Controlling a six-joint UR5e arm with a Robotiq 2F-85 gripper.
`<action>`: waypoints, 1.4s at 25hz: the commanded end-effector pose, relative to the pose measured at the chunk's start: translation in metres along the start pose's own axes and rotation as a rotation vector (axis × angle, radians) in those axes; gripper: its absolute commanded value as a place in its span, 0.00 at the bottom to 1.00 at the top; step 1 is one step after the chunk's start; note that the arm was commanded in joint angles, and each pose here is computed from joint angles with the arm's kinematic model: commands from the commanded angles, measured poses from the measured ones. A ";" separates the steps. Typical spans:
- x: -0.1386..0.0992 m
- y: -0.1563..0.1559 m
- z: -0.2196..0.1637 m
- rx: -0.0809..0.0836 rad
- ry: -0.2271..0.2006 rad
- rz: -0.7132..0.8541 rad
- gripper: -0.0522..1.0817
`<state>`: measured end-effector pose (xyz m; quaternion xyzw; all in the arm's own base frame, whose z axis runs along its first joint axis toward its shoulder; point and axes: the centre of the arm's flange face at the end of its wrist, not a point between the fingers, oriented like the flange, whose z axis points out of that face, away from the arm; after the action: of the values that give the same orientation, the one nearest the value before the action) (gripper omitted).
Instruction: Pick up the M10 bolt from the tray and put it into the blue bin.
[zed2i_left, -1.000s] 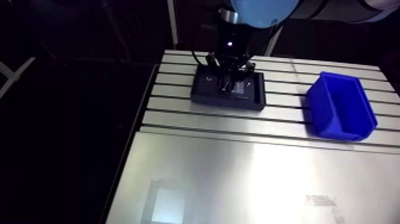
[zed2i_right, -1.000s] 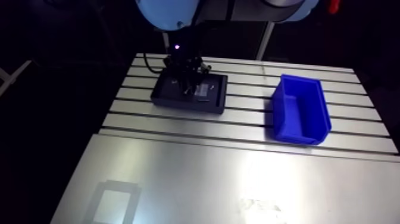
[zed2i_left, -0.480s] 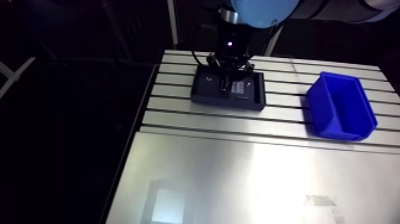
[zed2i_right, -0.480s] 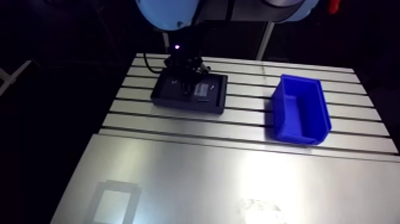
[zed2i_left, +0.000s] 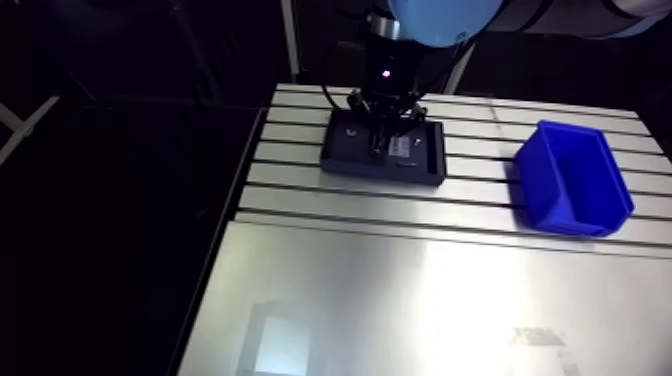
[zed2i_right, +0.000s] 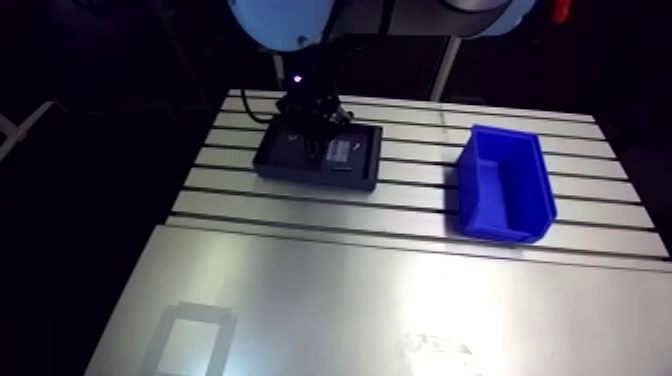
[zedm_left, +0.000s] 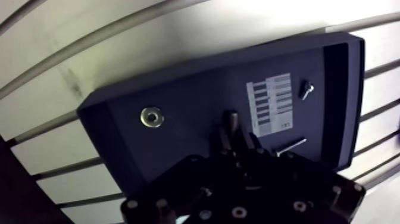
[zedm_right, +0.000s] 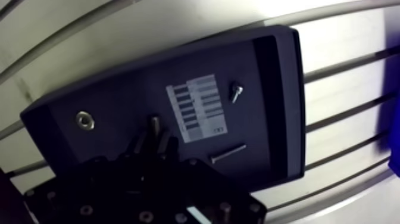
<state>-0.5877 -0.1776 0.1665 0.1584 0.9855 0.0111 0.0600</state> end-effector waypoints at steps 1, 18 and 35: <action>0.000 0.000 -0.002 0.003 0.002 -0.005 0.85; -0.019 0.009 -0.094 0.011 0.091 -0.082 0.99; -0.074 0.083 -0.253 -0.006 0.095 -0.527 0.99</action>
<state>-0.5494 -0.1583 0.3643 0.0227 0.9996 0.0084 0.0174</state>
